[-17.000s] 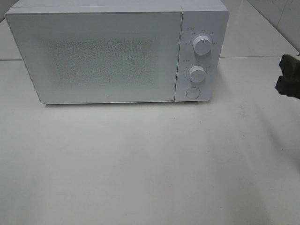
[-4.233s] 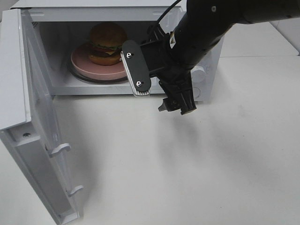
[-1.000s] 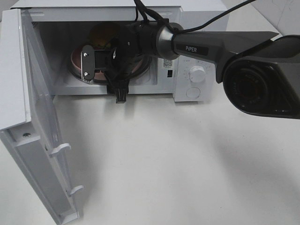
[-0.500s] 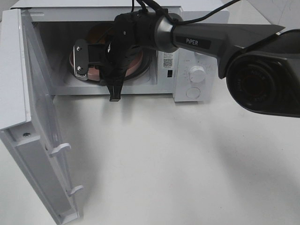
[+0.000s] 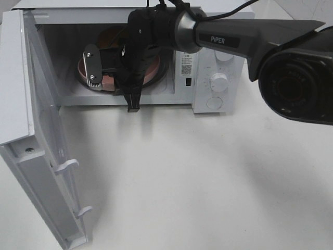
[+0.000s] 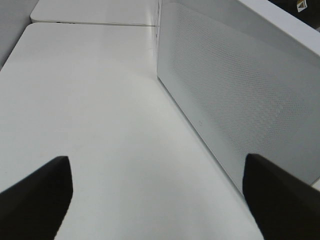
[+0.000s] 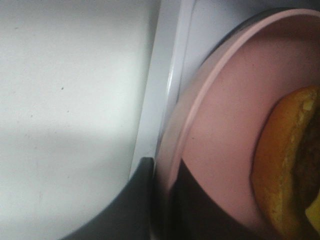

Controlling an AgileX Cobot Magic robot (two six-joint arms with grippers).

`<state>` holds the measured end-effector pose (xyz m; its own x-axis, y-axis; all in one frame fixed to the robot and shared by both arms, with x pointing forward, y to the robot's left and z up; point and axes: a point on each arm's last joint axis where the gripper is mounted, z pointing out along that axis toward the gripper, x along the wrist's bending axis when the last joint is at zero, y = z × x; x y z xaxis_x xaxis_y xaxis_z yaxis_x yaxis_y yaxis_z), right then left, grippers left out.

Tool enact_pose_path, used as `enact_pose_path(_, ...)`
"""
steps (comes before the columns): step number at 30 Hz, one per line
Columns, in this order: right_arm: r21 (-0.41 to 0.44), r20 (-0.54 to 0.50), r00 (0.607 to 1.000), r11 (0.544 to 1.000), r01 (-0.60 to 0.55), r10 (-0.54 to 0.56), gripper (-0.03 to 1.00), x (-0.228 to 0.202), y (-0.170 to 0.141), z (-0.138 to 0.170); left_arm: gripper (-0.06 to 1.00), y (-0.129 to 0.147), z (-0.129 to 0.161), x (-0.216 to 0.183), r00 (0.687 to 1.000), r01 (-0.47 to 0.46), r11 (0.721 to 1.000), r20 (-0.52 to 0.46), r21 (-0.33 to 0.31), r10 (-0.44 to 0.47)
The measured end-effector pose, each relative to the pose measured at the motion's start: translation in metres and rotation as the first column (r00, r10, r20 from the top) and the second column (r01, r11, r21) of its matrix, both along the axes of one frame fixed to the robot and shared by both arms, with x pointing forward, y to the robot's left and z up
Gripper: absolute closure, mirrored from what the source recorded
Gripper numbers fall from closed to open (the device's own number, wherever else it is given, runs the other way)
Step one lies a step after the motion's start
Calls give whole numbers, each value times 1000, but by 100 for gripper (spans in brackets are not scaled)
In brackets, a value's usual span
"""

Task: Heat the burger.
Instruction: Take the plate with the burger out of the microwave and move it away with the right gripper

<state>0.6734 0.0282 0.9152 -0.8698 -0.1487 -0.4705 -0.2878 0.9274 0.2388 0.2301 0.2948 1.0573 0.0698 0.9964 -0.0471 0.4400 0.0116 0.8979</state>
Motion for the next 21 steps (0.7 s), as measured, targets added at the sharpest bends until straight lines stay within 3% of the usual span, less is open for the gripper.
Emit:
enact_pose_path(12, -89, 32, 997, 993, -74, 77, 89, -20, -15, 5, 10, 0, 0, 0, 1000, 0, 1000, 0, 0, 0)
enact_pose_path(21, -81, 61, 993, 992, -95, 101, 89, -37, -16, 5, 10, 0, 0, 0, 1000, 0, 1000, 0, 0, 0)
